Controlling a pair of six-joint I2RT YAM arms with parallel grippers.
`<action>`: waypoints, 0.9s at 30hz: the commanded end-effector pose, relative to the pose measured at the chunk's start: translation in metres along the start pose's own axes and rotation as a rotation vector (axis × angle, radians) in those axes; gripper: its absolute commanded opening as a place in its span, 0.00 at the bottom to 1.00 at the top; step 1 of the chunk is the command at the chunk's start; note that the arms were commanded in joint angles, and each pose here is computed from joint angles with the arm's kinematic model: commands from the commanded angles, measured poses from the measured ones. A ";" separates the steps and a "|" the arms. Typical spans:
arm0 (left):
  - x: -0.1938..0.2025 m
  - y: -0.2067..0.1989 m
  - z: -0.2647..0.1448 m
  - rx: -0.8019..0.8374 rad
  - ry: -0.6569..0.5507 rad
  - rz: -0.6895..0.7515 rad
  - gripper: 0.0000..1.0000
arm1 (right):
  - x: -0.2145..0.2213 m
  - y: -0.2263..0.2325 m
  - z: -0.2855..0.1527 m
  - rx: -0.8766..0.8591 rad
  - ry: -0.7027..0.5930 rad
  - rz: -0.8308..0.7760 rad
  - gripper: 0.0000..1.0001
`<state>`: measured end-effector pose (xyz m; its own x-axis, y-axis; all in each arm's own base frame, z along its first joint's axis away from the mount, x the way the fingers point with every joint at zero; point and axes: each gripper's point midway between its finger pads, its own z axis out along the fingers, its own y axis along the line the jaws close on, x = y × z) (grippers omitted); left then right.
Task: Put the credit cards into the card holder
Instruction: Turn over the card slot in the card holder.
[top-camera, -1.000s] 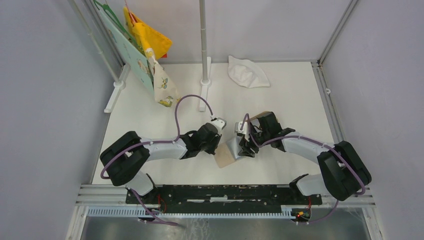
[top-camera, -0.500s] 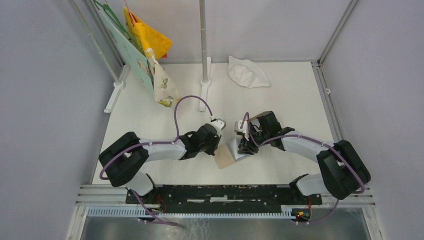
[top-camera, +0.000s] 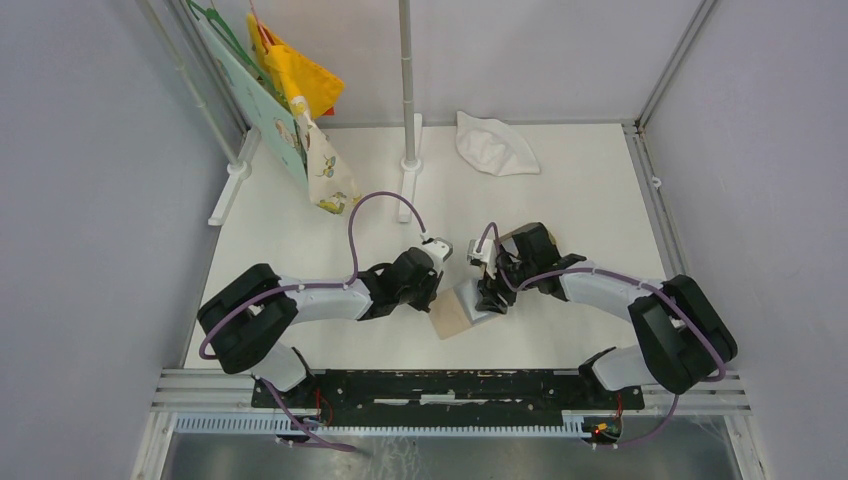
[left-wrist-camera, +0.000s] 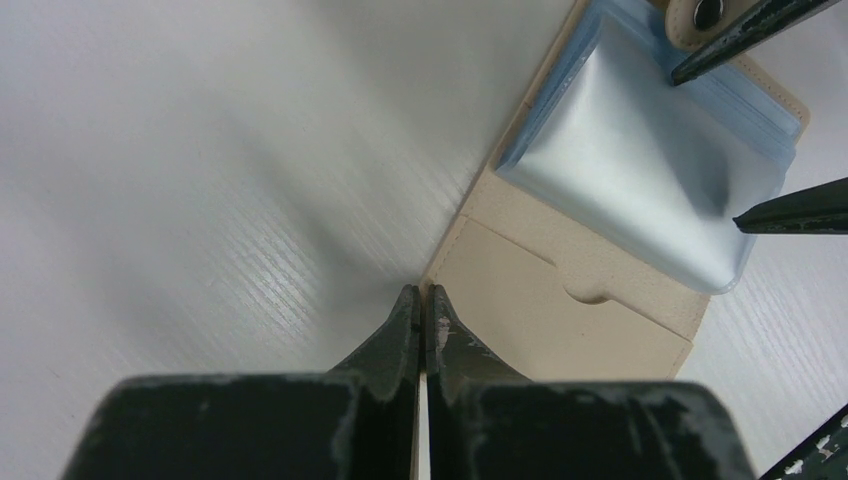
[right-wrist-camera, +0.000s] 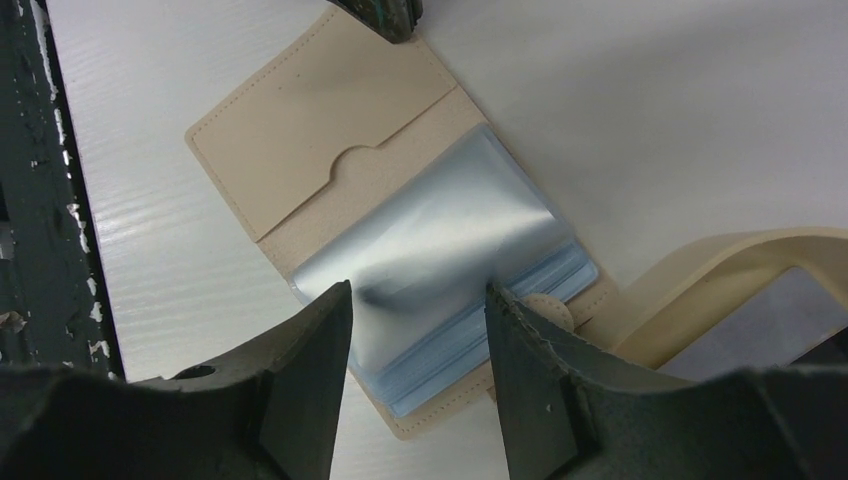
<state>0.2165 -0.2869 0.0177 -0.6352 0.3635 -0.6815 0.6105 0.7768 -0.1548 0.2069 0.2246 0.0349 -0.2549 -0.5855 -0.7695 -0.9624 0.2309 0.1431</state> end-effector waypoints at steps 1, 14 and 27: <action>-0.003 -0.010 -0.002 0.047 -0.017 -0.024 0.02 | -0.021 0.002 0.004 -0.041 -0.056 -0.003 0.56; -0.008 -0.018 0.001 0.080 -0.033 -0.040 0.02 | -0.041 0.038 0.003 -0.236 -0.168 0.044 0.50; -0.019 -0.038 0.001 0.177 -0.060 -0.100 0.03 | -0.041 0.053 0.014 -0.354 -0.211 0.167 0.44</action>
<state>0.2041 -0.3079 0.0243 -0.6551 0.3286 -0.6804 0.6410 0.7184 -0.2703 0.1737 0.2604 0.0531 -0.4069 -0.4321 -0.8048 -0.9063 0.0811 0.4147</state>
